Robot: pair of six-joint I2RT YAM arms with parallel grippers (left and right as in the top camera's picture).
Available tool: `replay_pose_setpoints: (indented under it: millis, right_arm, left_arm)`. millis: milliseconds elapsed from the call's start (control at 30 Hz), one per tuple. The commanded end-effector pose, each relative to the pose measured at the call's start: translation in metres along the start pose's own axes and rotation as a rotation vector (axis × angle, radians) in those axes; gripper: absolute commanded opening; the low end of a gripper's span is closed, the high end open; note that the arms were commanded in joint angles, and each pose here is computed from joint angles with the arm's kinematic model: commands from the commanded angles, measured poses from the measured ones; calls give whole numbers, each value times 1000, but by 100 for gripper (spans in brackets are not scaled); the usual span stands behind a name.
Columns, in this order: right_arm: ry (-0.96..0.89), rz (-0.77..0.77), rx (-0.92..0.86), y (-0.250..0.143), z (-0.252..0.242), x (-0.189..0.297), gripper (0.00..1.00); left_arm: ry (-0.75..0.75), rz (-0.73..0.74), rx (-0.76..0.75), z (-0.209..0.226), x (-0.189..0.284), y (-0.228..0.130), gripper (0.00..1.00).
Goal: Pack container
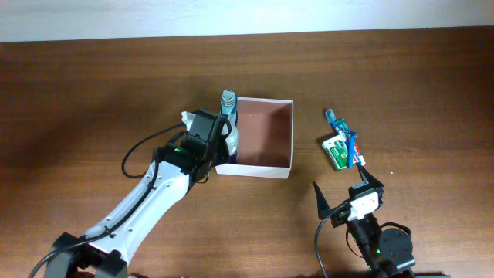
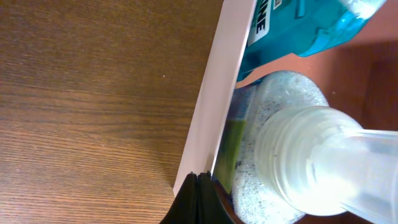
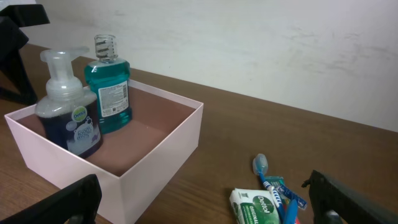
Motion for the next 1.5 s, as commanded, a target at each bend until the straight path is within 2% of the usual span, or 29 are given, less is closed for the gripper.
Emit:
replay_pose_setpoints:
  millis: [0,767,1100,1367,1467]
  right_arm:
    - [-4,8,3,-2,-1,0,99]
    - [-4,8,3,-2,-1,0,99]
    - [-4,8,3,-2,-1,0,99]
    - [-4,8,3,-2,-1,0,99]
    - [-4,8,3,-2,-1,0,99]
  left_arm:
    - [-43,32,11,-3,-4,-3,1]
    - [-77,11,-12,-4,-3,2,0]
    - [-45,0,39,15,-2,13,0]
    - [10,38,44,22,-13,8,0]
    - [-15,83,44,20,-22,3,1]
Point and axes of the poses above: each gripper's point midway between its finger pads, its own x axis back along the fingers, its own z axis along the line the jaws close on, y = z × x, the point moved 10 cm from there along x, back along the fingers, and after that the axes turned 2 degrees about -x, right-handed, at the moved point
